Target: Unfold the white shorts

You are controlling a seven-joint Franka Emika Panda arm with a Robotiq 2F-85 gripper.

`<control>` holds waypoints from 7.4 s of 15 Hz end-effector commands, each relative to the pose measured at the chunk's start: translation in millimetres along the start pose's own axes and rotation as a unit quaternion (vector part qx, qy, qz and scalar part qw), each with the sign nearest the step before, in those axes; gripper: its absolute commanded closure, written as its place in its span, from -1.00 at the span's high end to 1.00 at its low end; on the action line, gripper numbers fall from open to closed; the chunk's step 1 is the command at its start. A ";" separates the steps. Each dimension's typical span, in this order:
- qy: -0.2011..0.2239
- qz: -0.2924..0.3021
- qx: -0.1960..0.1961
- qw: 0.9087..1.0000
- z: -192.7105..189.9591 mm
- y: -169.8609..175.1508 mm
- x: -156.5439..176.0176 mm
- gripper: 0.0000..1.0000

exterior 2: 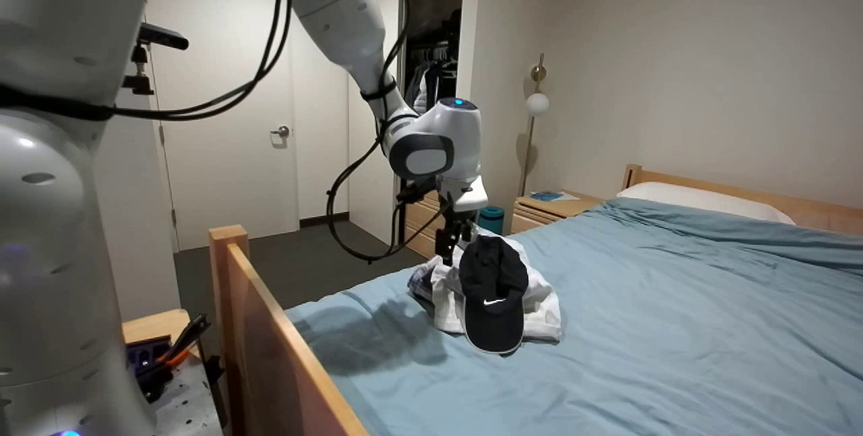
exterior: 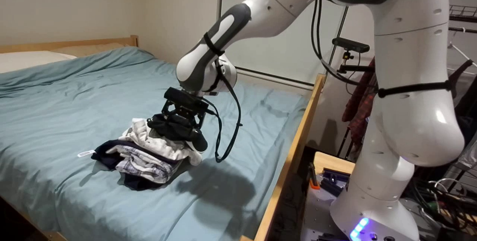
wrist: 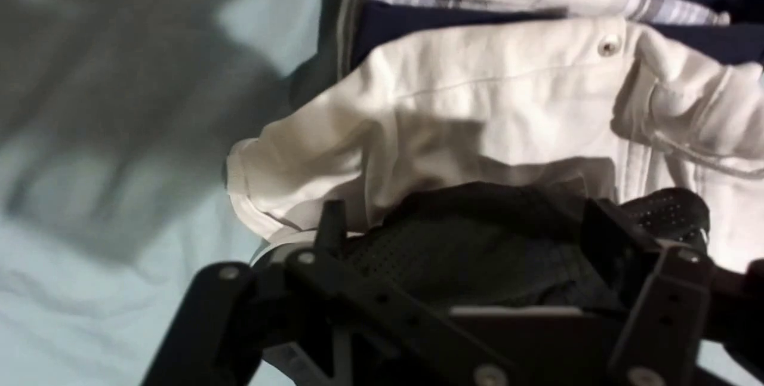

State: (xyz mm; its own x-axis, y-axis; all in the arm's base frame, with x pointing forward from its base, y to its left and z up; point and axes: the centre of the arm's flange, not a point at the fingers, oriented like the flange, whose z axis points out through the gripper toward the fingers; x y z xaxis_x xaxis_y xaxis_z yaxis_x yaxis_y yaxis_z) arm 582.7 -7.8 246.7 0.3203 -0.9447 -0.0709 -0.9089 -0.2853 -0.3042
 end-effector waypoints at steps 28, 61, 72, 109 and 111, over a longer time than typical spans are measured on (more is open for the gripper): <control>0.099 0.098 0.092 0.986 40.2 -42.8 -39.0 -0.02; 0.062 0.046 0.012 0.997 -27.1 15.9 30.3 -0.83; 0.050 0.083 -0.029 0.995 -95.6 93.5 110.2 -0.83; -0.013 -0.057 -0.054 0.997 -98.8 -139.5 96.3 -0.83; -0.003 -0.027 -0.043 0.999 -117.1 -129.1 142.2 -0.83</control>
State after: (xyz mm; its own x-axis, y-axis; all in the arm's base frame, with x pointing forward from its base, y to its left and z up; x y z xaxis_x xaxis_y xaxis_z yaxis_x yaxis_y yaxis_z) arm 708.8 -68.5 367.0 0.4407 -0.8964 -0.0480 -0.8805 -0.4213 -0.2171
